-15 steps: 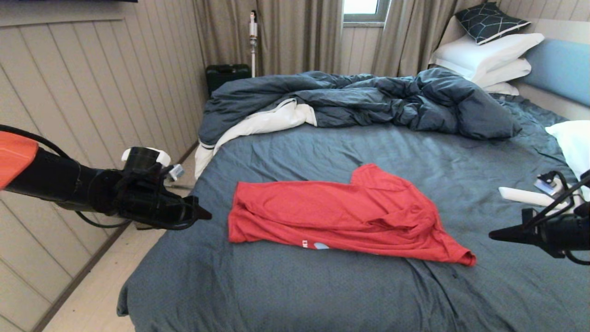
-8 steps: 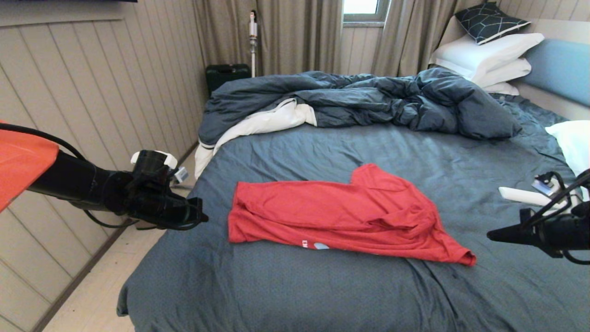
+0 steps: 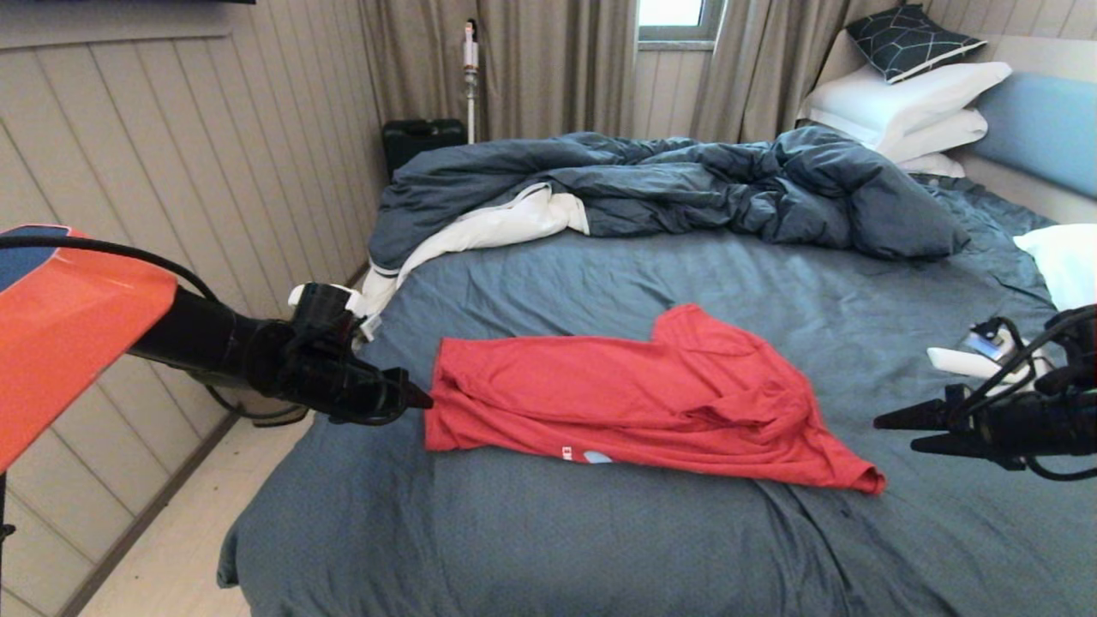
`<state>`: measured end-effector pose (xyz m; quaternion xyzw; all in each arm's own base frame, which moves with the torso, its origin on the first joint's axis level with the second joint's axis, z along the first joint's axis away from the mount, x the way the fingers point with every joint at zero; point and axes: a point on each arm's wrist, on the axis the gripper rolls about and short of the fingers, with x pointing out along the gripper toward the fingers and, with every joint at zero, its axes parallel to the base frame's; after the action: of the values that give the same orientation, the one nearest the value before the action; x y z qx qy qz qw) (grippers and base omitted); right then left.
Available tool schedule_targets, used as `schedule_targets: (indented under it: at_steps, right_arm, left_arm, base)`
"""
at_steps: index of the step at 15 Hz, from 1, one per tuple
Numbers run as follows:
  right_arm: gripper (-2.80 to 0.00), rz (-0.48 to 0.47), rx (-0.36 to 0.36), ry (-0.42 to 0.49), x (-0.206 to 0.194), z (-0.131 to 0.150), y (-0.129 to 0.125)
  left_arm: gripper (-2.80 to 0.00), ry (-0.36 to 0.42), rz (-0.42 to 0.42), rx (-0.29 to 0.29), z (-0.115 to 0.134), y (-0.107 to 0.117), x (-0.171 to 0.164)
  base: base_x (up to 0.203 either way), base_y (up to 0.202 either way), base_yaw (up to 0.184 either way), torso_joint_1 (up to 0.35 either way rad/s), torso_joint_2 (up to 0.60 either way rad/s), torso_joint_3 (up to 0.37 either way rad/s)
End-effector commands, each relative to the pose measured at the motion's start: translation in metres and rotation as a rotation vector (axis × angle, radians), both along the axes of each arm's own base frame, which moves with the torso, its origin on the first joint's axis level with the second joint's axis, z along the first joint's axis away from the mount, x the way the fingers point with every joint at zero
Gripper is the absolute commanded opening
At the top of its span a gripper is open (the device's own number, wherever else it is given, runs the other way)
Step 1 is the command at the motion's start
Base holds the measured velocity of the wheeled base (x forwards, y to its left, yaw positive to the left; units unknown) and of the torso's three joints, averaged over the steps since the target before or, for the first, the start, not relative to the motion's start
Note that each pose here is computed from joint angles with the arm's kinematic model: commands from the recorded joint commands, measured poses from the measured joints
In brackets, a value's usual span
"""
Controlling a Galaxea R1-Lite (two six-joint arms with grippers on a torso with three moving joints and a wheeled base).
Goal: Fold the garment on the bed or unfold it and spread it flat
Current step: Fold the red T-shirt
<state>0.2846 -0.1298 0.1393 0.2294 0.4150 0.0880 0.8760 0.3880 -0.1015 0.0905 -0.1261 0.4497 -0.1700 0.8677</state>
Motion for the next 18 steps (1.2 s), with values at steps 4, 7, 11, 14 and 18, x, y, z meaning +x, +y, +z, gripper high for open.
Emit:
schedule_targets:
  at_steps: [4, 7, 11, 14, 18]
  right_arm:
    - [0.00, 0.000, -0.013, 0.045, 0.022, -0.018, -0.006]
    - [0.00, -0.001, -0.005, 0.068, 0.027, -0.028, -0.008]
    - [0.00, -0.001, -0.001, 0.076, 0.034, -0.034, -0.012]
    - [0.00, 0.018, 0.000, 0.076, 0.038, -0.035, -0.006]
    - [0.00, 0.045, 0.005, 0.103, 0.046, -0.045, 0.002]
  left_arm:
    - [0.00, 0.039, -0.003, 0.011, -0.028, -0.006, 0.017]
    - [0.00, 0.030, -0.022, 0.004, -0.028, -0.016, 0.021]
    - [0.00, 0.022, -0.031, -0.016, -0.026, -0.030, 0.024]
    - [0.00, 0.027, -0.033, -0.026, -0.020, -0.034, 0.015]
    - [0.00, 0.058, -0.024, -0.028, -0.026, -0.034, 0.011]
  base:
    - [0.000, 0.000, 0.000, 0.000, 0.00, 0.000]
    - [0.000, 0.000, 0.000, 0.000, 0.00, 0.000]
    - [0.000, 0.000, 0.000, 0.000, 0.00, 0.000]
    - [0.000, 0.000, 0.000, 0.000, 0.00, 0.000]
    - [0.000, 0.000, 0.000, 0.000, 0.00, 0.000]
